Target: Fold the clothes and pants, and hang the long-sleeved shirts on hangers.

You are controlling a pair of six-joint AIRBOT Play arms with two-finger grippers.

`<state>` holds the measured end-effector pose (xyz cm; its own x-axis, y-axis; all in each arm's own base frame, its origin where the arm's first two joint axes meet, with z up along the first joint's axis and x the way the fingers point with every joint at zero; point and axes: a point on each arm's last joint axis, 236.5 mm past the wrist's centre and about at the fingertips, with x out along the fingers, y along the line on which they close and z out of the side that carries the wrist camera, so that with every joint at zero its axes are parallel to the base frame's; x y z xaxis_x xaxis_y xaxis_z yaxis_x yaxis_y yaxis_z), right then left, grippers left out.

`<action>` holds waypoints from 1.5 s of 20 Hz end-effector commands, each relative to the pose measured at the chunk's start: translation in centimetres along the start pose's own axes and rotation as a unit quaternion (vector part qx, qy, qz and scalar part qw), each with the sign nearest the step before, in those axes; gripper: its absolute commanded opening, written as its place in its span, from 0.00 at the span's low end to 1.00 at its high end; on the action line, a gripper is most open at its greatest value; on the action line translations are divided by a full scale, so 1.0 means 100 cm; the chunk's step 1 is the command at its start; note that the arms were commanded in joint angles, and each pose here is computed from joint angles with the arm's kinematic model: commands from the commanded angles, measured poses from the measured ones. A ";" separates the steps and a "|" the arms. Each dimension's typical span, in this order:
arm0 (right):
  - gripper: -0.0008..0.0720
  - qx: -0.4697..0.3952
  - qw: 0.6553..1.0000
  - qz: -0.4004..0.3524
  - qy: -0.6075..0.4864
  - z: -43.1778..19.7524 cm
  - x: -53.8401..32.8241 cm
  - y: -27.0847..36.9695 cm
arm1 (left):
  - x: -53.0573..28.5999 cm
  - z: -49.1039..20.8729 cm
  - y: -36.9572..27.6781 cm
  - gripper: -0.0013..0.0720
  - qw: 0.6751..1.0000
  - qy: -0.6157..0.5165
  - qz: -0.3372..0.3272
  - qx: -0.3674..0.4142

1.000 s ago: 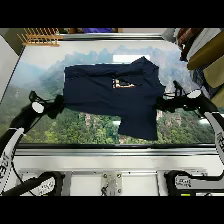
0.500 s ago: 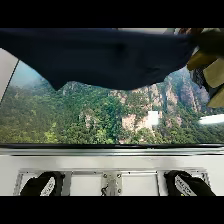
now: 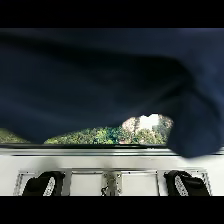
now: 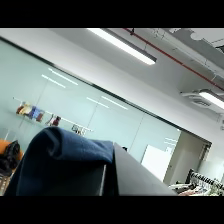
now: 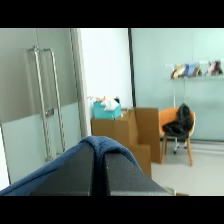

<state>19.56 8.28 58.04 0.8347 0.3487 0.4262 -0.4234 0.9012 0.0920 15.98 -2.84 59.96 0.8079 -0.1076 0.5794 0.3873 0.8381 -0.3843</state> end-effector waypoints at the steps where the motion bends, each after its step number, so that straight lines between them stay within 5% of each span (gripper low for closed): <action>1: 0.03 0.001 1.000 0.003 -0.003 0.003 -0.003 0.004 | 0.010 -0.006 0.007 0.03 1.000 0.008 0.007 0.010; 6: 0.03 0.095 0.982 -0.004 0.164 -0.112 0.054 -0.049 | 0.075 -0.142 0.103 0.03 0.977 0.189 0.095 -0.017; 13: 0.03 0.231 0.865 -0.038 0.444 -0.402 0.111 -0.146 | 0.079 -0.407 0.279 0.03 0.854 0.454 0.239 -0.086; 18: 0.03 0.290 0.813 -0.100 0.496 -0.563 0.114 -0.199 | 0.047 -0.541 0.374 0.03 0.798 0.505 0.306 -0.124; 26: 0.03 0.266 0.826 -0.152 0.474 -0.617 0.116 -0.246 | 0.048 -0.595 0.408 0.03 0.801 0.465 0.328 -0.186; 30: 0.03 0.198 0.800 -0.136 0.550 -0.616 0.083 -0.240 | 0.032 -0.591 0.407 0.03 0.779 0.498 0.330 -0.190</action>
<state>60.02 6.17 5.26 0.6882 0.4040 -0.6026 -0.0459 0.8532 0.5196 61.38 -0.70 4.55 0.7912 -0.2145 -0.5727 -0.2977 0.6829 -0.6671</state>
